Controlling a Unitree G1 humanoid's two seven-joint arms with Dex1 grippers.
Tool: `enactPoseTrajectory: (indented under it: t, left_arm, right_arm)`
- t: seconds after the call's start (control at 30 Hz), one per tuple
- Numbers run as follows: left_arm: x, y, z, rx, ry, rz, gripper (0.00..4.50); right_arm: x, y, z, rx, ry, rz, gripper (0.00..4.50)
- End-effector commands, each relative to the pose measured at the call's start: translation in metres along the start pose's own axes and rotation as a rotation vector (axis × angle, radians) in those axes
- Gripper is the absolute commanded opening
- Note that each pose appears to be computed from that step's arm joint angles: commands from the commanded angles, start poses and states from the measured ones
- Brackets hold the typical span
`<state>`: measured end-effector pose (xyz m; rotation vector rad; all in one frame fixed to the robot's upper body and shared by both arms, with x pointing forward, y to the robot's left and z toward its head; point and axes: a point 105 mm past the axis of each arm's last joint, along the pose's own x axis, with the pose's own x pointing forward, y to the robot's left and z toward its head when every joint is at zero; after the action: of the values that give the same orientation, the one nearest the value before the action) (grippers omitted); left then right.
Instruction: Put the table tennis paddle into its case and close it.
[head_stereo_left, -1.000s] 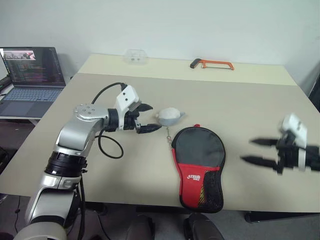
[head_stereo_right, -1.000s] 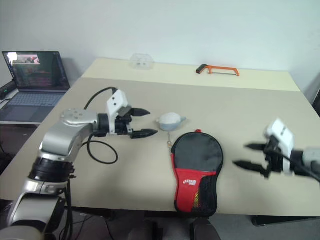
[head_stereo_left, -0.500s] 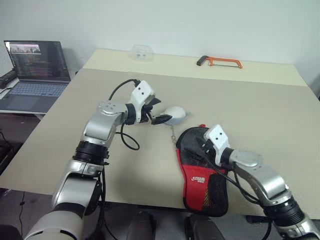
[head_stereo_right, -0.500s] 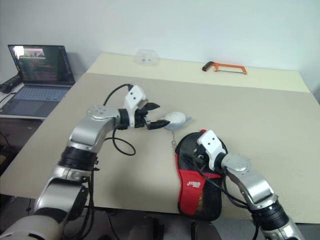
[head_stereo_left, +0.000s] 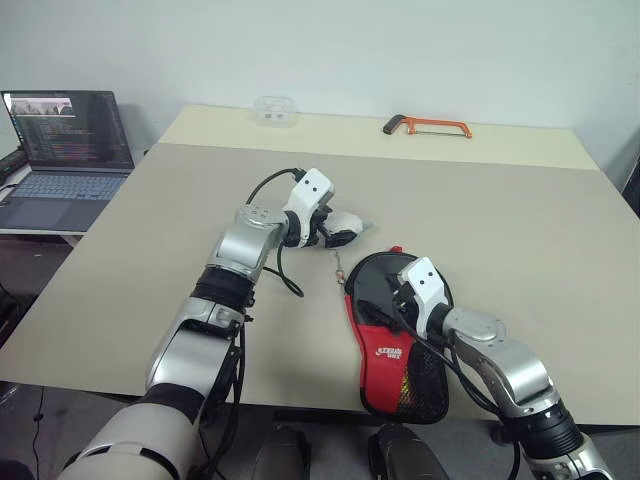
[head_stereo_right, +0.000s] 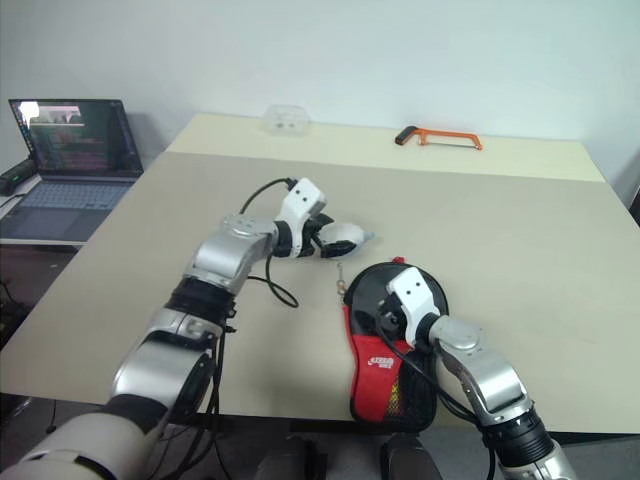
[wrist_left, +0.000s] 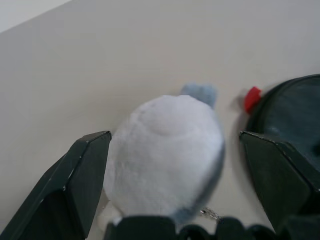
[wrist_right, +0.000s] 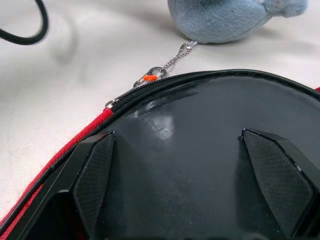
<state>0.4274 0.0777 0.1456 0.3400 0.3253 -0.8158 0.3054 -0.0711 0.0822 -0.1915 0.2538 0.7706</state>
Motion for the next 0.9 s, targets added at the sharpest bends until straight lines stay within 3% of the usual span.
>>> enactPoseTrajectory:
  t: [0.03, 0.3, 0.4, 0.53, 0.7, 0.77, 0.9]
  left_arm:
    - [0.007, 0.0, 0.008, 0.07, 0.001, 0.016, 4.5]
    - [0.025, -0.006, -0.014, 0.104, 0.078, 0.037, 4.5]
    - [0.033, -0.008, -0.013, 0.112, 0.064, 0.043, 3.91]
    - [0.038, -0.004, -0.019, 0.129, 0.09, 0.089, 2.52]
    - [0.042, 0.003, 0.0, 0.16, 0.069, 0.151, 1.02]
    - [0.043, 0.005, 0.009, 0.189, 0.064, 0.185, 0.73]
    - [0.049, 0.002, 0.028, 0.307, 0.055, 0.227, 0.69]
  right_arm:
    - [-0.001, 0.007, -0.009, 0.004, 0.038, 0.027, 4.46]
    - [0.001, -0.002, -0.005, 0.056, 0.03, -0.034, 4.46]
    - [0.001, 0.003, -0.006, 0.058, 0.037, -0.022, 4.5]
    - [0.003, 0.005, -0.008, 0.054, 0.049, -0.017, 4.5]
    - [0.004, 0.005, -0.007, 0.051, 0.052, -0.012, 4.5]
    - [0.005, 0.008, -0.007, 0.047, 0.054, 0.003, 4.5]
    - [0.006, 0.013, -0.006, 0.048, 0.054, 0.028, 4.5]
